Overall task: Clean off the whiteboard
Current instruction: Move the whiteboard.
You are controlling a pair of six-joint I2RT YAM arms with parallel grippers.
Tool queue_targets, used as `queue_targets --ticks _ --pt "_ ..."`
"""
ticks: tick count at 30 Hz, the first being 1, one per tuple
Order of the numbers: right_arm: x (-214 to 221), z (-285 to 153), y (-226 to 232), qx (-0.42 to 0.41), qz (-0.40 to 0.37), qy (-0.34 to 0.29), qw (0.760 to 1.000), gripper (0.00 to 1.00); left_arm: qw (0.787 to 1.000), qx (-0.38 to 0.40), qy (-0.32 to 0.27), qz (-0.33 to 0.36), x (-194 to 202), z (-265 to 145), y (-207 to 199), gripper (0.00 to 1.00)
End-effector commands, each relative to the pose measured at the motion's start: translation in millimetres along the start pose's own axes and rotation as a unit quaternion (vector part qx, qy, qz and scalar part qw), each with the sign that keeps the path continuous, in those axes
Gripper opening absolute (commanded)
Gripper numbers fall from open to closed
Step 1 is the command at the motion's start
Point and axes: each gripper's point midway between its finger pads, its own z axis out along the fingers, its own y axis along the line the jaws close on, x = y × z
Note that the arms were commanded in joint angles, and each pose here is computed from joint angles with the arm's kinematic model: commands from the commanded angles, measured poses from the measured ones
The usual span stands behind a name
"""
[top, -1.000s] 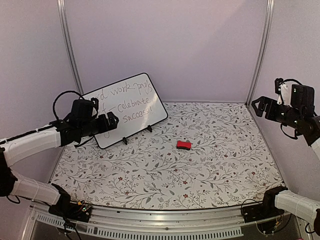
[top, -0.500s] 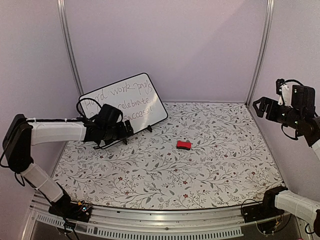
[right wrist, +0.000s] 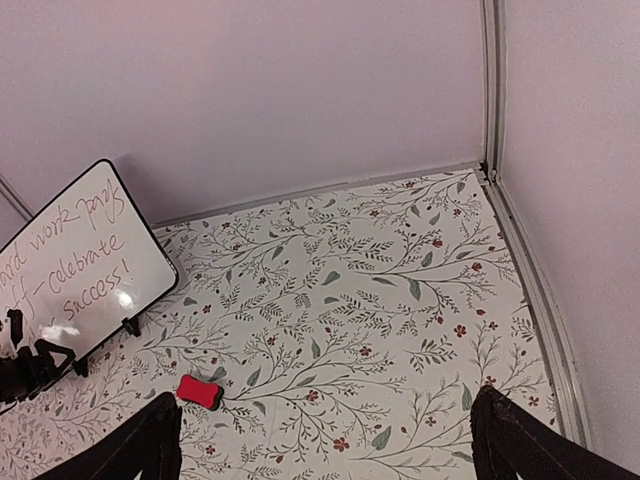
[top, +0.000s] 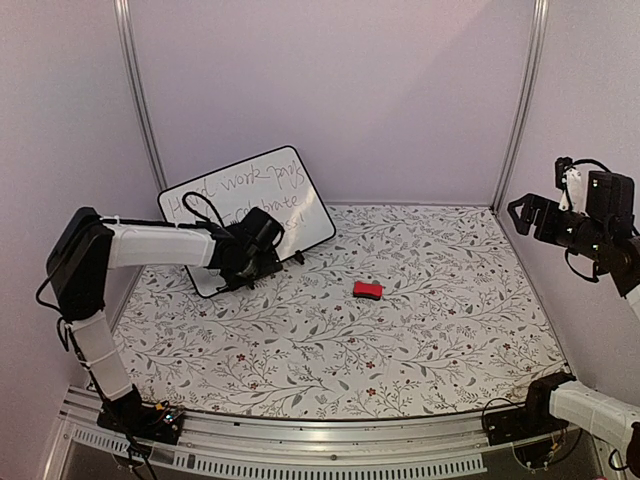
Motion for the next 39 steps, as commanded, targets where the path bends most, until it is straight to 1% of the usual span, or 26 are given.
queue_targets --ticks 1,4,6,7,8,12,17,20,22,31,39 --pt "-4.1 -5.8 2.1 -0.004 0.002 -0.011 1.0 0.99 0.998 -0.065 -0.005 -0.006 9.6 3.5 17.2 0.84" --pt "-3.6 -5.6 2.0 -0.004 0.001 -0.011 1.0 0.99 0.997 -0.071 -0.006 -0.014 13.2 5.7 19.4 0.79" --pt "-3.2 -5.5 1.9 -0.004 0.001 -0.01 1.0 0.99 0.997 -0.074 -0.007 -0.016 15.4 8.3 20.2 0.77" --pt "-2.7 -5.4 1.9 -0.004 0.001 -0.01 1.0 0.99 0.997 -0.076 -0.007 -0.016 15.9 9.8 20.5 0.74" --pt "-1.4 -5.8 6.2 -0.017 0.001 -0.006 1.0 0.99 0.997 -0.079 -0.007 -0.015 17.0 12.1 21.1 0.72" --pt "0.2 -5.7 8.2 -0.023 0.001 -0.004 1.0 0.99 0.996 -0.092 -0.018 -0.011 15.7 18.8 21.3 0.72" --pt "-1.4 -8.6 13.9 -0.04 -0.001 -0.009 0.999 0.99 0.994 -0.104 -0.033 -0.011 12.0 25.3 21.1 0.62" --pt "-1.9 -10.1 15.7 -0.045 -0.003 -0.01 0.999 0.99 0.993 -0.11 -0.041 -0.009 9.9 27.7 21.9 0.6" --pt "-1.2 -9.9 16.5 -0.047 -0.003 -0.009 0.999 0.99 0.993 -0.113 -0.042 -0.009 9.6 30.0 22.7 0.56" --pt "-3.0 -12.2 23.1 -0.066 -0.003 -0.012 0.998 0.99 0.99 -0.135 -0.044 -0.005 12.0 42.9 32.4 0.53" --pt "-3.0 -14.0 30.9 -0.09 -0.007 -0.014 0.996 0.99 0.989 -0.135 -0.064 -0.003 7.3 47.2 33.4 0.45"
